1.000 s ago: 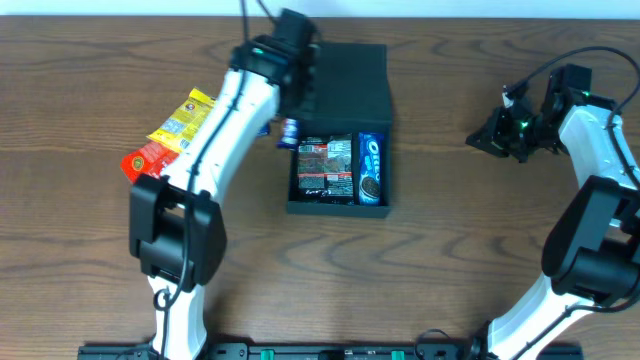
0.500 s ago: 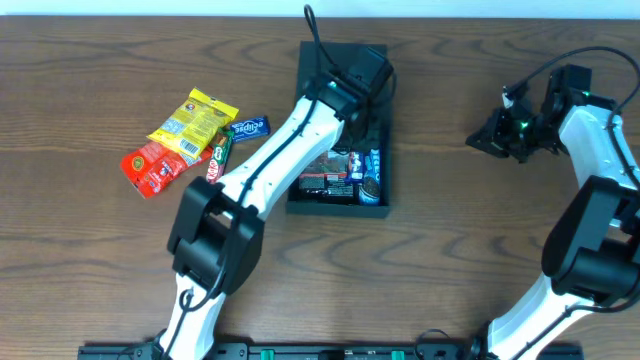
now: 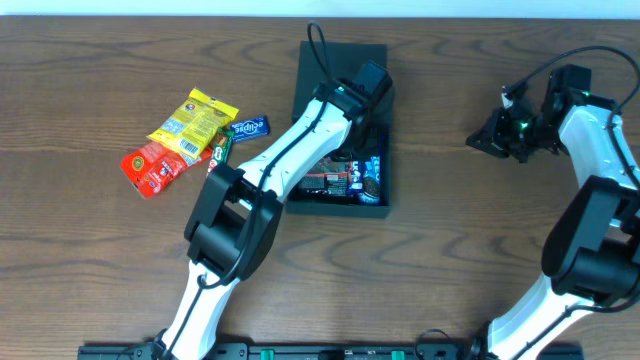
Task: Pack container
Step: 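Carry the Dairy Milk bar into the box and release it, then lift the left gripper back to the remaining snacks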
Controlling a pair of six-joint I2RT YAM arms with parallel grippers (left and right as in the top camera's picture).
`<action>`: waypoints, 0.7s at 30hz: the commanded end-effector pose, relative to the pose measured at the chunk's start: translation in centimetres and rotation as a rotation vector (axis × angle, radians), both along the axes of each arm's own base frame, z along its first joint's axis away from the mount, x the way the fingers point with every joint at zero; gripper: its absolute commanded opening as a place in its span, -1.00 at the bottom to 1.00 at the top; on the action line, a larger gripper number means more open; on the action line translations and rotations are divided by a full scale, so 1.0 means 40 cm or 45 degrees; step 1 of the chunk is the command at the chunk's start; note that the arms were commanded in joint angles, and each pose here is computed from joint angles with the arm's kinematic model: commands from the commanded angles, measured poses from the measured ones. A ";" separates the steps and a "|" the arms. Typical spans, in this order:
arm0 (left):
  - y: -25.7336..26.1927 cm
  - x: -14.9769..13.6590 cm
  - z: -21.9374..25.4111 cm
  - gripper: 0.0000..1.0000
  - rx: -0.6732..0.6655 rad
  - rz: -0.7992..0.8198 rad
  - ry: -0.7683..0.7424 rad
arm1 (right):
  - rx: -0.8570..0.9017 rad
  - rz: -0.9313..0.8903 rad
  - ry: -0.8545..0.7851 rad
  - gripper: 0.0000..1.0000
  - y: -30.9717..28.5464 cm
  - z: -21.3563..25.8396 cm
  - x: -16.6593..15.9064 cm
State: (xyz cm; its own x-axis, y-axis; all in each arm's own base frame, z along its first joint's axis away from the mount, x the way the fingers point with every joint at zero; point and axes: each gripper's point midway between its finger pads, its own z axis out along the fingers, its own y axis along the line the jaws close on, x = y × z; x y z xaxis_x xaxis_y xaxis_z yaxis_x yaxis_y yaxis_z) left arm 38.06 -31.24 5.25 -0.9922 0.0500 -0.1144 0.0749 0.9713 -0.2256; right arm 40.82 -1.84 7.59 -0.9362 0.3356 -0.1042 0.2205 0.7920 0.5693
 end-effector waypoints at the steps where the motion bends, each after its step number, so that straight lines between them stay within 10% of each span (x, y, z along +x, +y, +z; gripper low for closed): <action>1: -0.002 -0.005 -0.043 -0.70 0.016 -0.012 0.042 | -0.006 0.024 -0.045 -0.97 0.003 0.019 0.015; 17: -0.002 -0.013 -0.109 -0.51 0.039 -0.056 0.091 | -0.008 0.028 -0.048 -0.97 0.003 0.019 0.016; 21: -0.008 -0.016 -0.102 0.25 0.014 -0.071 0.103 | -0.008 0.028 -0.047 -0.97 0.003 0.019 0.015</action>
State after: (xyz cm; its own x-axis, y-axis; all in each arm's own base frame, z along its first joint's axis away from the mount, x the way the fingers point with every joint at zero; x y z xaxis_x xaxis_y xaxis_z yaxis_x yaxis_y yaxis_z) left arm 37.65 -31.03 1.68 -0.9946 0.0879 -0.0553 0.0972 0.9755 -0.1975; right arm 40.82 -1.85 7.59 -0.9363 0.3353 -0.1046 0.2201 0.7922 0.5692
